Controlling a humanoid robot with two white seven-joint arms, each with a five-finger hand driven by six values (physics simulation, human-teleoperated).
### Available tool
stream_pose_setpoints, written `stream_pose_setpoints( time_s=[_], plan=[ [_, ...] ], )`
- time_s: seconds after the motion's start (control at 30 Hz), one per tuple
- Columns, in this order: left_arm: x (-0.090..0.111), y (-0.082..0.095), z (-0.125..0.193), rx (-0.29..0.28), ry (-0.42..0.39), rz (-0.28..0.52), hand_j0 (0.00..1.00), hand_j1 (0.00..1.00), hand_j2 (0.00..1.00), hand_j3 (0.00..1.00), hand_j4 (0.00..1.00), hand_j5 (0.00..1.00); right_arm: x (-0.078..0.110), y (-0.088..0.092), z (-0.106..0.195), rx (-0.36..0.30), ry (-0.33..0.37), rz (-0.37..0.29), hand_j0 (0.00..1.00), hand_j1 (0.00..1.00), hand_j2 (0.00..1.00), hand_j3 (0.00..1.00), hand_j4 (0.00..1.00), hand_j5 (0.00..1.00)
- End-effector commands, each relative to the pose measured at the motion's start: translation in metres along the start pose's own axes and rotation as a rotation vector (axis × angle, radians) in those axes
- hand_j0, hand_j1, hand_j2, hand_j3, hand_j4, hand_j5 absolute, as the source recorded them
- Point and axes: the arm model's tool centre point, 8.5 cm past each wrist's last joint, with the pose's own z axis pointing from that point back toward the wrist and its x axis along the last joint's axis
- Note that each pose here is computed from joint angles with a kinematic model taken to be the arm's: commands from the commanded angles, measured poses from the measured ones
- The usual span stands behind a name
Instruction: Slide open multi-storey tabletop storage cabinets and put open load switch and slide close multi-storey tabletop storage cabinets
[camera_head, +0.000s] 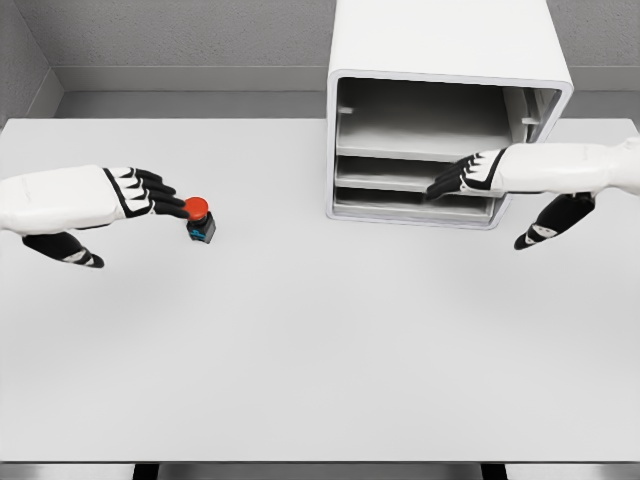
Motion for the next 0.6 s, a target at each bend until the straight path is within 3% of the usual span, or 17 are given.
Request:
stream_pose_setpoints(
  time_s=[0.0,0.13,0.2,0.27,0.37,0.5,0.57],
  plan=[
    [-0.002,-0.002,0.0,-0.004,0.005,0.007,1.0,1.0,1.0,1.0,1.0,1.0,0.001,-0.001,-0.005,-0.005,-0.014,-0.005,1.0,1.0,1.0,1.0,1.0,1.0],
    [-0.016,-0.008,-0.012,0.023,0.026,0.034,1.0,1.0,1.0,1.0,1.0,1.0,0.005,-0.012,-0.024,-0.017,-0.057,0.015,1.0,1.0,1.0,1.0,1.0,1.0],
    [-0.028,-0.006,-0.024,0.033,0.025,0.059,1.0,1.0,1.0,1.0,1.0,1.0,-0.007,-0.017,-0.027,-0.035,-0.038,0.001,1.0,1.0,1.0,1.0,1.0,1.0],
    [-0.04,-0.008,-0.043,0.037,0.021,0.09,1.0,1.0,1.0,1.0,1.0,1.0,-0.006,-0.016,-0.04,-0.031,-0.063,-0.005,1.0,1.0,1.0,1.0,1.0,1.0],
    [-0.043,-0.007,-0.07,-0.015,-0.014,0.088,1.0,1.0,1.0,1.0,1.0,1.0,-0.003,-0.016,-0.05,-0.028,-0.087,-0.003,1.0,1.0,1.0,1.0,1.0,1.0],
    [-0.034,0.002,-0.095,-0.002,-0.056,0.051,1.0,1.0,1.0,1.0,1.0,1.0,-0.001,-0.024,-0.051,-0.035,-0.091,0.012,1.0,1.0,1.0,1.0,1.0,1.0],
    [-0.033,0.003,-0.097,-0.002,-0.057,0.045,1.0,1.0,1.0,1.0,1.0,1.0,-0.006,-0.025,-0.056,-0.033,-0.037,-0.032,1.0,1.0,1.0,1.0,1.0,1.0]
  ],
)
